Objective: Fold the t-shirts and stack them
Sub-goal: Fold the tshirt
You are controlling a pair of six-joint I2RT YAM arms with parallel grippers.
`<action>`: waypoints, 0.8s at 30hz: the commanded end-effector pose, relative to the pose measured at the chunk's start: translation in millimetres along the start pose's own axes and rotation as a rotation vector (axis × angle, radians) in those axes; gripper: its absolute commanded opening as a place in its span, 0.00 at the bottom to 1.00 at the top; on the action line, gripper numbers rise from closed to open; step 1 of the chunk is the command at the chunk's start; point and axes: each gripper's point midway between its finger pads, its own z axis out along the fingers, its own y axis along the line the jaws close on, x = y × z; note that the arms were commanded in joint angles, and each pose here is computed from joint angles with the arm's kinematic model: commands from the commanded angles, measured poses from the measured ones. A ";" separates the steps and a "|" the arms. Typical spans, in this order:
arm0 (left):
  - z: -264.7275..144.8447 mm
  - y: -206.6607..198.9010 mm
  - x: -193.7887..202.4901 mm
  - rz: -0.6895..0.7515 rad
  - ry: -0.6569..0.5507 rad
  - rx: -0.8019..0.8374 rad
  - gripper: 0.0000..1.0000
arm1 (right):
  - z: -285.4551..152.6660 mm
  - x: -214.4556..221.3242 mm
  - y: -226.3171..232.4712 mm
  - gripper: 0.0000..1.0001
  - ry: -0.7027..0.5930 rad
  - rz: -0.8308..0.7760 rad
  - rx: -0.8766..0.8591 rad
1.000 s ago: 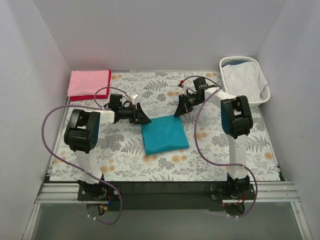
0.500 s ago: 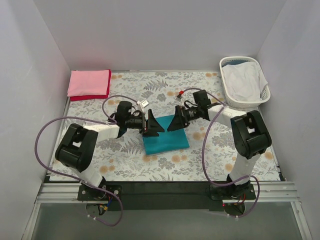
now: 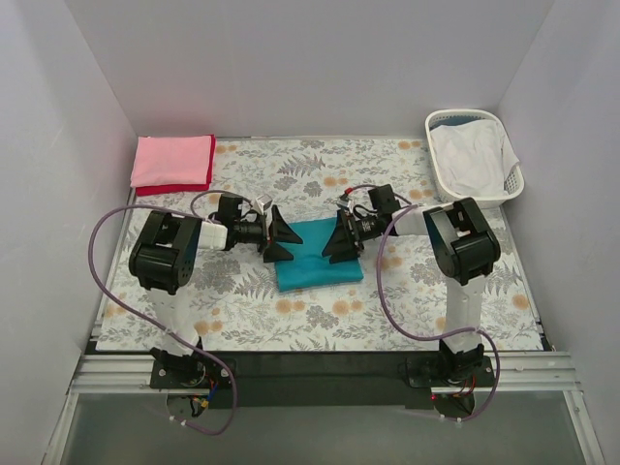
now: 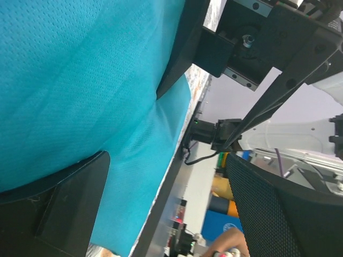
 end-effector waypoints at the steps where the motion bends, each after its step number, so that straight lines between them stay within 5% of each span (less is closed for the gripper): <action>1: -12.6 -3.9 -12.1 0.137 -0.059 -0.055 0.91 | -8.4 -20.0 16.8 0.98 -0.053 -0.107 0.026; 7: -28.7 -75.4 38.2 0.199 -0.071 0.053 0.91 | -20.3 -0.5 73.8 0.98 -0.087 -0.272 0.021; 13: -10.8 -79.7 75.8 0.053 -0.023 0.095 0.92 | 1.4 33.6 78.6 0.98 -0.045 -0.226 -0.021; 17: 3.0 -65.1 71.7 0.001 -0.028 0.105 0.92 | 13.2 34.3 50.4 0.98 -0.010 -0.137 -0.016; 24: 11.9 29.0 58.8 -0.160 -0.055 -0.097 0.92 | 16.6 55.2 -20.5 0.98 0.010 0.062 0.068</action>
